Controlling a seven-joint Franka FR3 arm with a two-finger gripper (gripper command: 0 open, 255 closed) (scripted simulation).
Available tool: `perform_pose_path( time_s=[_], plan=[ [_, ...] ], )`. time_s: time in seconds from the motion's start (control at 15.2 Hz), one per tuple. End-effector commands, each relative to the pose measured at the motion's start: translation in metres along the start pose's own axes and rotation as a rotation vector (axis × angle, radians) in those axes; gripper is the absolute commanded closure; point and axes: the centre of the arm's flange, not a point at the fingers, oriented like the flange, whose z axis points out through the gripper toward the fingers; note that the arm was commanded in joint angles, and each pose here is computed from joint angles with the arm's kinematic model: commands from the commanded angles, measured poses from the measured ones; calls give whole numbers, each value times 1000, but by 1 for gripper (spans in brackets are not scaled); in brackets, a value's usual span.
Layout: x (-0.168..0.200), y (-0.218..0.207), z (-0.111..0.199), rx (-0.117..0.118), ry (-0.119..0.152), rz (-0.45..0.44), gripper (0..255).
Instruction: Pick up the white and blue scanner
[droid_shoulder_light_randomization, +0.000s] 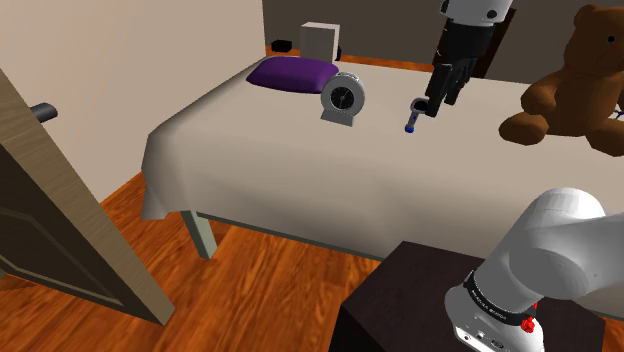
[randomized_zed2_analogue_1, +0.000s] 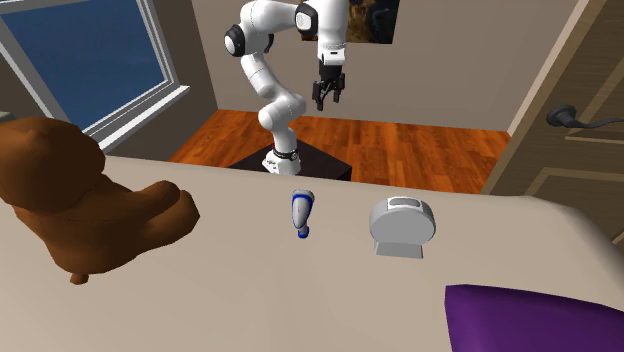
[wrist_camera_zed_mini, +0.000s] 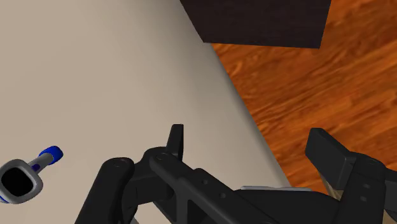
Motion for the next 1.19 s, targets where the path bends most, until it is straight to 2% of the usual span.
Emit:
perform_pose_path(
  time_s=[0.0, 0.59, 1.12],
  plan=[
    [0, 0, 0, 0, 0, 0, 0],
    [99, 81, 21, 16, -77, 260, 0],
    [165, 172, 47, 30, -146, 491, 0]
  ],
)
